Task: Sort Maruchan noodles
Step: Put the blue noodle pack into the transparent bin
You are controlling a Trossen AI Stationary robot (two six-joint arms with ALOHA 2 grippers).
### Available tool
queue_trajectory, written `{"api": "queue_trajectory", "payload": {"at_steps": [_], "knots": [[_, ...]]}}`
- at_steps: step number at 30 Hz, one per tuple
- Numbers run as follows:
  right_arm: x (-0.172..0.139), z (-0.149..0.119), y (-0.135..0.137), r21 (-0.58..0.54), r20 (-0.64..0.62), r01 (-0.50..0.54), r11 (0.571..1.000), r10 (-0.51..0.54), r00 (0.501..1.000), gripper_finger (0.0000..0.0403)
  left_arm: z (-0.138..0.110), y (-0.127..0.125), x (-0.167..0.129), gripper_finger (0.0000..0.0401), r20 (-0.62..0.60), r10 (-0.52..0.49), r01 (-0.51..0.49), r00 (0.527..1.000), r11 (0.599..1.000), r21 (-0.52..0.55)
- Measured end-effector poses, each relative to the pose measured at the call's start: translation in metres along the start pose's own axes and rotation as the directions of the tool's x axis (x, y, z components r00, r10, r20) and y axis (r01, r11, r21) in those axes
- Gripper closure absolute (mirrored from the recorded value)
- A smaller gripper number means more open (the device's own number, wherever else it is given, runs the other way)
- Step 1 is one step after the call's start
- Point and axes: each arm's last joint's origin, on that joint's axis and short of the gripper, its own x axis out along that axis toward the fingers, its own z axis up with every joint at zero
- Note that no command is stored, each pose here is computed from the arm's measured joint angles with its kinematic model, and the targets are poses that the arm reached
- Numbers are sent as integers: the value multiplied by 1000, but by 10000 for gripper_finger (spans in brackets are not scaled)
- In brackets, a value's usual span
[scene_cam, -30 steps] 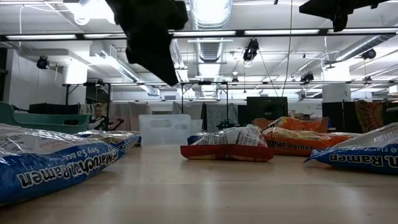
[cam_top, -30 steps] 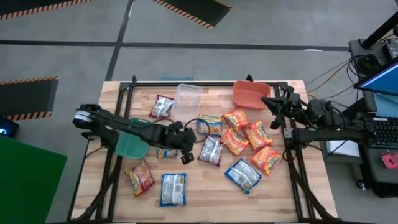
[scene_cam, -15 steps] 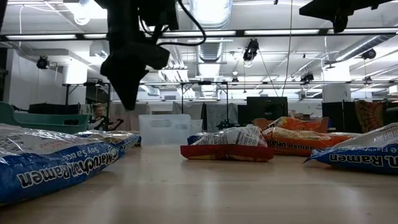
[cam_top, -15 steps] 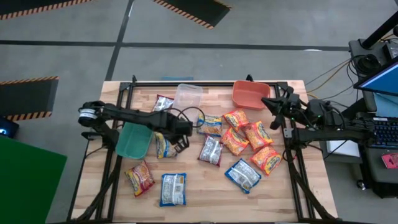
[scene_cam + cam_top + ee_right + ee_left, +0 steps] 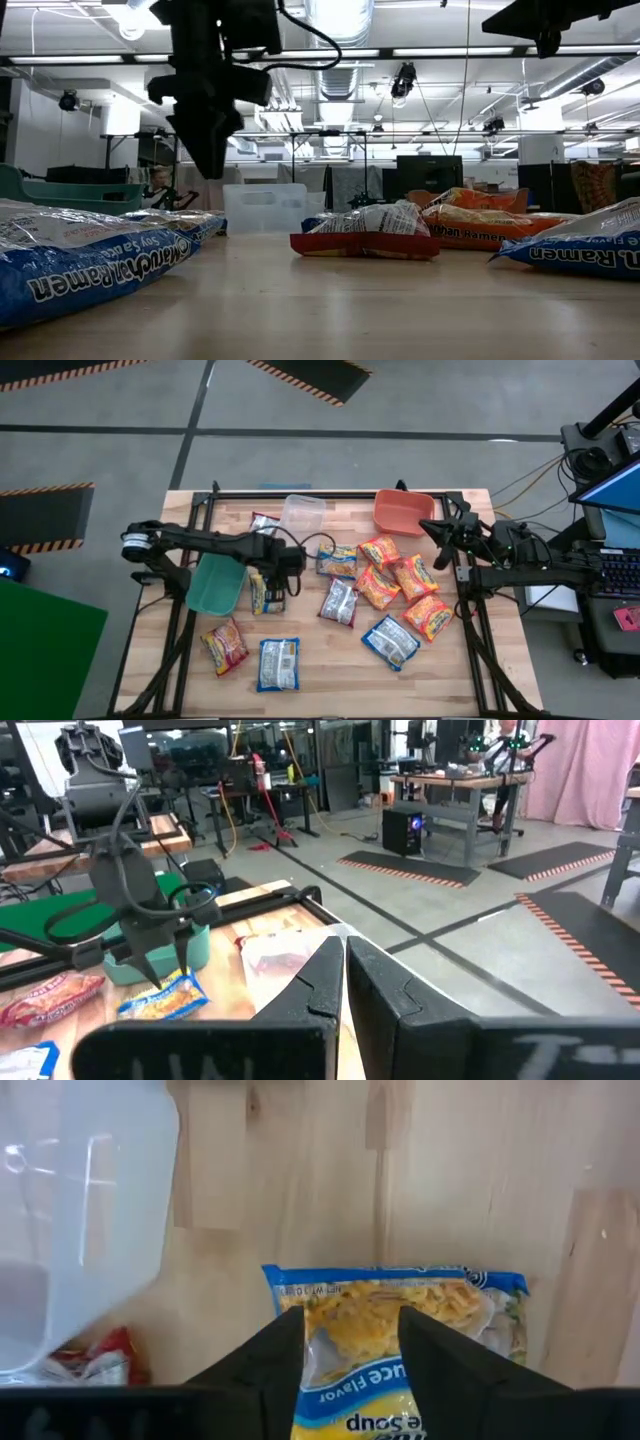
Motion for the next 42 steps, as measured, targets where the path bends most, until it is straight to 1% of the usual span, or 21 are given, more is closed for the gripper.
{"api": "queue_trajectory", "payload": {"at_steps": [2, 4, 6, 8, 10, 13, 18, 22, 25, 35, 38, 40, 42], "knots": [[0, 0, 0, 1, 0, -1, 1000, 1, 1000, 394, -7, 3, 2, 240, 11, -9, 10, 1000, 999, -35], [0, -1, 0, 2, -2, -3, 1000, 3, 1000, 394, -15, 7, 4, 228, -2, -8, 7, 1000, 995, -99], [1, -2, 0, -1, -10, -6, 1000, 6, 1000, 394, -22, 10, 5, 215, -11, -3, 1, 1000, 985, -173], [2, -4, 1, -2, -14, -6, 1000, 6, 1000, 394, -28, 11, 5, 201, -12, 19, -21, 1000, 977, -211], [2, -4, 1, -2, -15, -6, 1000, 6, 1000, 394, -33, 11, 6, 188, -18, 48, -51, 999, 975, -218], [2, -4, 1, -2, -15, -6, 1000, 6, 1000, 394, -37, 11, 8, 172, -8, 49, -50, 999, 978, -205], [3, -5, 1, 13, -18, -5, 1000, 6, 1000, 394, -39, 10, 18, 159, 39, 40, -35, 998, 990, -133], [3, -5, 1, 14, -19, -5, 1000, 5, 1000, 394, -43, 12, 29, 159, 68, -6, 15, 998, 991, -135], [3, -5, 1, 13, -19, -5, 1000, 5, 1000, 394, -45, 13, 36, 159, 92, -8, 22, 996, 989, -148], [3, -5, 1, 12, -17, -5, 1000, 6, 1000, 394, -58, 13, 55, 161, 106, -39, 58, 994, 982, -180], [3, -4, 1, 14, -11, -6, 1000, 6, 1000, 394, -59, 13, 55, 175, 106, -39, 59, 994, 981, -185], [3, -4, 1, 13, -11, -6, 1000, 6, 1000, 394, -59, 13, 56, 194, 104, -35, 54, 994, 981, -185], [3, -4, 1, 9, -11, -6, 1000, 6, 1000, 394, -59, 13, 56, 222, 102, -34, 52, 994, 981, -185]]}}
